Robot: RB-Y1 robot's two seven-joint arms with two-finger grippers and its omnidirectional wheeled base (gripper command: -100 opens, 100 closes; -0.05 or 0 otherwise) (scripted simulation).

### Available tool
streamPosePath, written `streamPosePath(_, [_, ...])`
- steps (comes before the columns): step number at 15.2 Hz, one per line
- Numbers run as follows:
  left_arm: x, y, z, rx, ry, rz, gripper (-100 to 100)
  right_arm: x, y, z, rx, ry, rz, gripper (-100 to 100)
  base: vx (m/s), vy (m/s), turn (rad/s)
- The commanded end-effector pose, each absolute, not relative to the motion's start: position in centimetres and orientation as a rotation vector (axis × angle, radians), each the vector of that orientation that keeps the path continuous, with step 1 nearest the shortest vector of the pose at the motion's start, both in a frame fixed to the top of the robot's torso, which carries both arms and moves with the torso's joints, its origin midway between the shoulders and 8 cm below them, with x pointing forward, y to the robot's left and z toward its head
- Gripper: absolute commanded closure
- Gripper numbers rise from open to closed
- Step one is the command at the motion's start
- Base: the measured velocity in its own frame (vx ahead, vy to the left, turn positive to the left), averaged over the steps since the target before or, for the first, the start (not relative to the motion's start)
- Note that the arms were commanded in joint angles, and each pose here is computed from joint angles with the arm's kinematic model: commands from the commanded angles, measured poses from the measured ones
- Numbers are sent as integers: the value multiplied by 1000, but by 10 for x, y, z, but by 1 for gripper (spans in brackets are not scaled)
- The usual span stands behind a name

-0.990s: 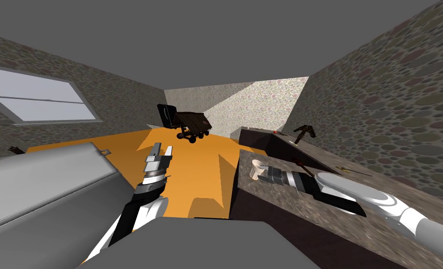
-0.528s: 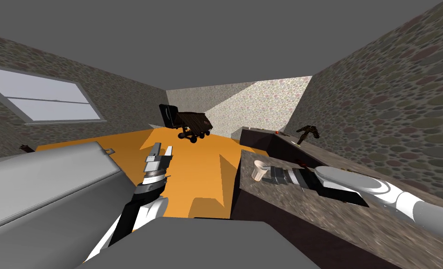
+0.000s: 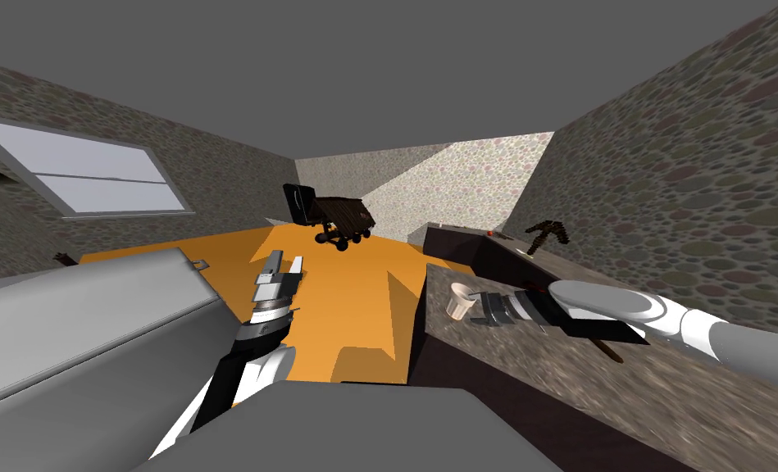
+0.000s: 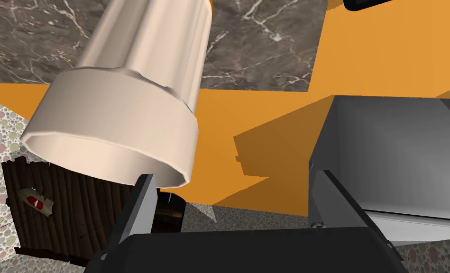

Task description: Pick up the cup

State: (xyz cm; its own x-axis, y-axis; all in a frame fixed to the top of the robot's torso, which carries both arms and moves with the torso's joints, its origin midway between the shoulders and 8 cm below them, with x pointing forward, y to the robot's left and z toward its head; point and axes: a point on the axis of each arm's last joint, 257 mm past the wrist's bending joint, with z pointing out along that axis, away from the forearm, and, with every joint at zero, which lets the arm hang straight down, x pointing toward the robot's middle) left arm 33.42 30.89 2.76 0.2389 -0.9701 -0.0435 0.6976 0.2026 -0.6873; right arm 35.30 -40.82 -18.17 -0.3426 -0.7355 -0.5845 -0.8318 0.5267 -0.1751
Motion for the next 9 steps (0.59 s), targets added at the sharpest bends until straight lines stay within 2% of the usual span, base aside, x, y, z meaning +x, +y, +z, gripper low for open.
streamPosePath(1, [334,309,28,-613,537,-1245,0,346,-423,-188,-1337,2195,162,-100,11,42,41])
streamPosePath(6, [334,309,28,-613,537,-1245,0,344,-435,-187,-1430,2230,113,-100,16,41,57])
streamPosePath(9, [334,309,28,-613,537,-1245,0,339,-445,-189,-1491,2260,83,-100,63,56,79])
